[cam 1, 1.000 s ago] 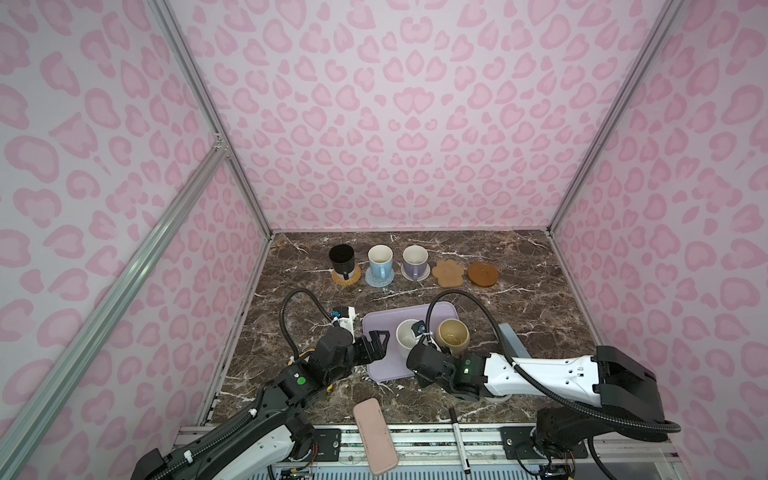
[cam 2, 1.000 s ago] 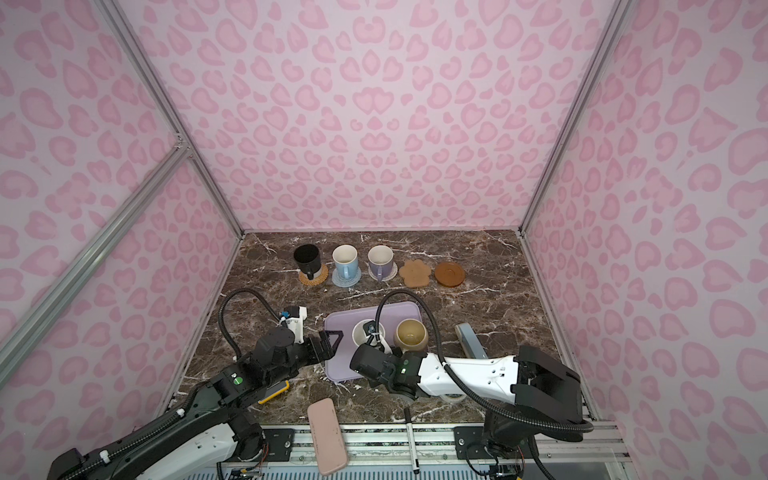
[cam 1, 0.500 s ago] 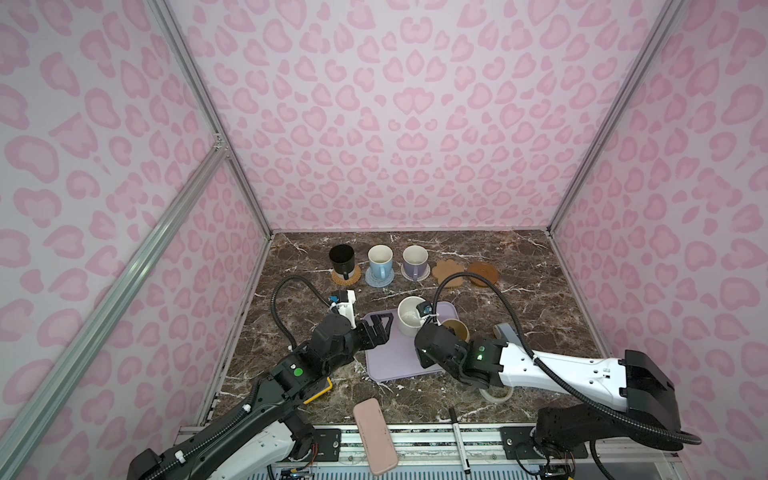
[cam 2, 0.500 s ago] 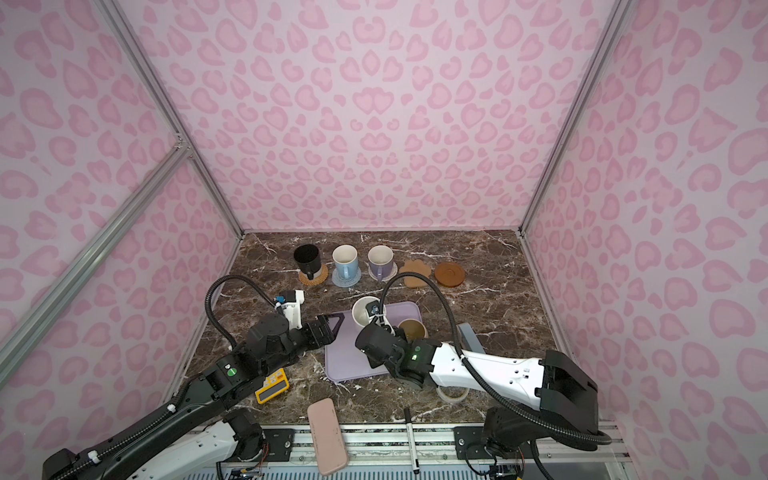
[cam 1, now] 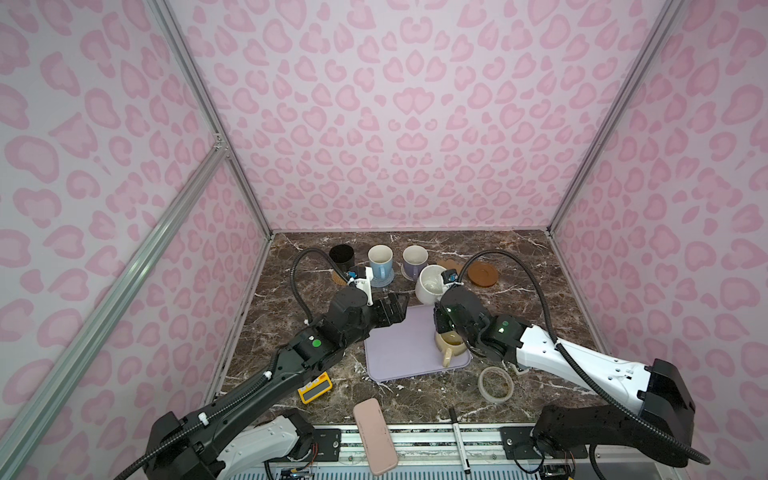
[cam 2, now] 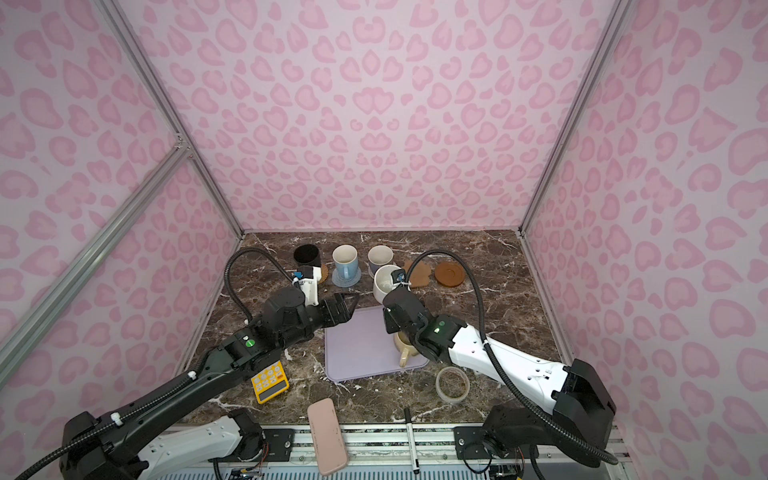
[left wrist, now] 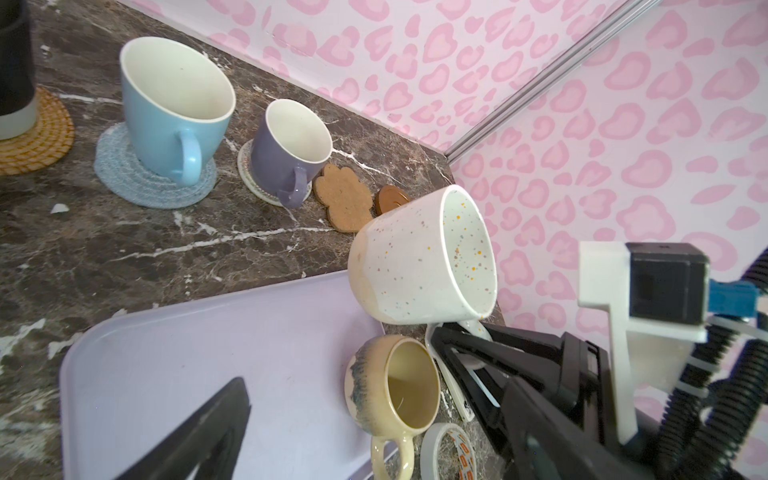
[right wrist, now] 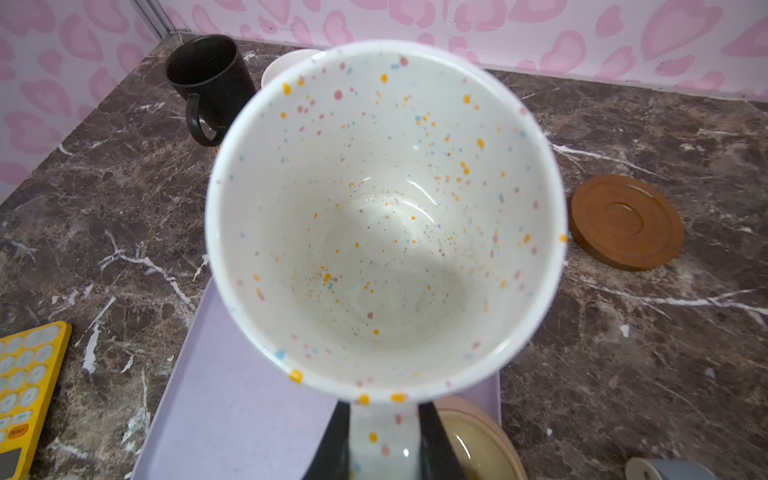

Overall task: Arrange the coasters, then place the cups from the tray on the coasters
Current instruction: 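Lift and carry the speckled mug with right gripper toward the cork paw coaster, then lower the speckled mug onto the cork paw coaster, open right gripper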

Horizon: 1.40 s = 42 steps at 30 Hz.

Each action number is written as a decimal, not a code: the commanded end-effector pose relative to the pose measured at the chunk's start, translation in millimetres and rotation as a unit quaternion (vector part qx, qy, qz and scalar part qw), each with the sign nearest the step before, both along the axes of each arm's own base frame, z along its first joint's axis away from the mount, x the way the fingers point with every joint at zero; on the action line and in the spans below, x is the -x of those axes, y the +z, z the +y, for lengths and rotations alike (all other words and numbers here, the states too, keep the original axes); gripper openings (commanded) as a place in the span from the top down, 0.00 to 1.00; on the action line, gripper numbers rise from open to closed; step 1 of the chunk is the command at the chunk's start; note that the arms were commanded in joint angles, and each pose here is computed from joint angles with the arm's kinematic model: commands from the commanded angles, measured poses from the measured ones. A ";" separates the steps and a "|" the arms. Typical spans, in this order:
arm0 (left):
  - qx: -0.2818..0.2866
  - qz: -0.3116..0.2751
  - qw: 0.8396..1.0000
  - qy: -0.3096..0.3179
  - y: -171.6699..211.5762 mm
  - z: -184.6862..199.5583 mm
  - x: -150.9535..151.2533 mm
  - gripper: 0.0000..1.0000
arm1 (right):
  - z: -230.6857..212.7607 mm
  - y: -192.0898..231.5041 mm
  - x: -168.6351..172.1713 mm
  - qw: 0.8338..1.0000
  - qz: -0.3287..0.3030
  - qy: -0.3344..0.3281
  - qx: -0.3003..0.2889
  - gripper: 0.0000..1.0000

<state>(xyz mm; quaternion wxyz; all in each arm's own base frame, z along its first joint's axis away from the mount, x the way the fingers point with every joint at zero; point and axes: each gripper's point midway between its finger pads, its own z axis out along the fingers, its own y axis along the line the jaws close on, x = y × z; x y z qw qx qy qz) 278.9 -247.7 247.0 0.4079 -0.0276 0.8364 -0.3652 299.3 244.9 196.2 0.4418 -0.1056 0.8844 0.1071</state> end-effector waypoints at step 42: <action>-0.062 0.035 0.997 -0.027 -25.0 -93.7 -135.0 0.03 | -70.0 -84.8 -179.1 0.992 0.088 -0.077 0.051 1.00</action>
